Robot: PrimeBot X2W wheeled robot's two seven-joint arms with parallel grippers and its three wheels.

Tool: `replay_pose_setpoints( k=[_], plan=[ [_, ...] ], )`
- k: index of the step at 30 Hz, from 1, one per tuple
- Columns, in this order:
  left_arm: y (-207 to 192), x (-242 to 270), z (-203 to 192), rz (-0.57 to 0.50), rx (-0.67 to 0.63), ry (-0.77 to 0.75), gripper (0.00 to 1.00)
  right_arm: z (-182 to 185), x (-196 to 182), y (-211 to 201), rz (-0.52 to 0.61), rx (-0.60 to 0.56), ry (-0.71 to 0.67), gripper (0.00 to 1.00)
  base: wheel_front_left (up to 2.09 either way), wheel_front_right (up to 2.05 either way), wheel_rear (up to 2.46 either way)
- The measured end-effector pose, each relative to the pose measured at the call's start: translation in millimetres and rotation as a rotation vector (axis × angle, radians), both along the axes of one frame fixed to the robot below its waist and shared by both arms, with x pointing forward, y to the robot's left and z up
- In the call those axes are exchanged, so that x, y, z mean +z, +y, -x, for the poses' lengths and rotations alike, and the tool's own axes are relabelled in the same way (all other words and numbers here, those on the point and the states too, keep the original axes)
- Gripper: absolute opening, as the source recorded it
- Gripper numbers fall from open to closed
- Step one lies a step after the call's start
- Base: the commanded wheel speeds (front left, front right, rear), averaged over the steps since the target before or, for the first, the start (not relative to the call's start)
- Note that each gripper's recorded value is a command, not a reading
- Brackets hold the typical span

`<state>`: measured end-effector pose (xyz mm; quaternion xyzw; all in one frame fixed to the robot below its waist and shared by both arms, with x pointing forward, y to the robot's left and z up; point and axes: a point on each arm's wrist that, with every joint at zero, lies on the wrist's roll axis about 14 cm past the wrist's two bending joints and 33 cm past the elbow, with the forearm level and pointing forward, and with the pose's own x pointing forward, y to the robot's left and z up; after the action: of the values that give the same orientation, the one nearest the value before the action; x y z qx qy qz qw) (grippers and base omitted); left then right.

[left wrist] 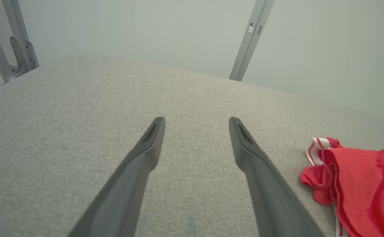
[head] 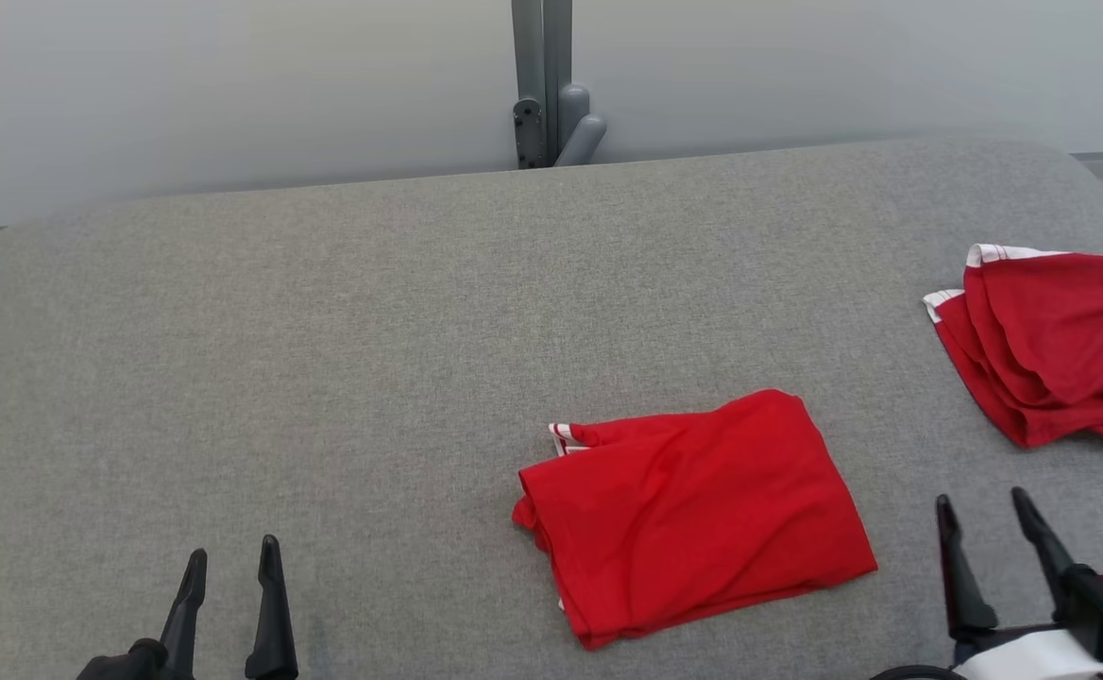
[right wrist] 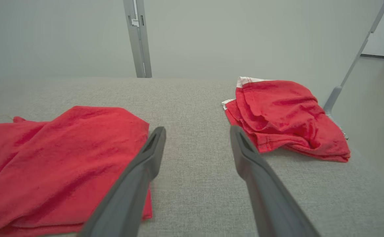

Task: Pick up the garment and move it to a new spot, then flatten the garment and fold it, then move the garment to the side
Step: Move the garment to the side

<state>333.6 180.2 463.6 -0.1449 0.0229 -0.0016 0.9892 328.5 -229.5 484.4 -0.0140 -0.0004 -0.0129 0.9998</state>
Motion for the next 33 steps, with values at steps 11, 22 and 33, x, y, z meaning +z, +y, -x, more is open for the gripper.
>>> replay_pose_setpoints(
  k=[11,22,33],
  plan=[
    [1,-3,-1,0.003,0.007,0.012,1.00,-34,-44,60,-0.071,0.227,0.166,1.00,0.00,0.00,0.00],
    [7,-12,-7,-0.006,0.026,0.039,1.00,-73,-77,81,-0.107,0.339,0.420,1.00,0.00,0.00,0.00],
    [11,-12,-8,-0.011,0.040,0.042,1.00,-74,-100,80,-0.209,0.327,0.571,1.00,0.00,0.00,0.00]
  ],
)
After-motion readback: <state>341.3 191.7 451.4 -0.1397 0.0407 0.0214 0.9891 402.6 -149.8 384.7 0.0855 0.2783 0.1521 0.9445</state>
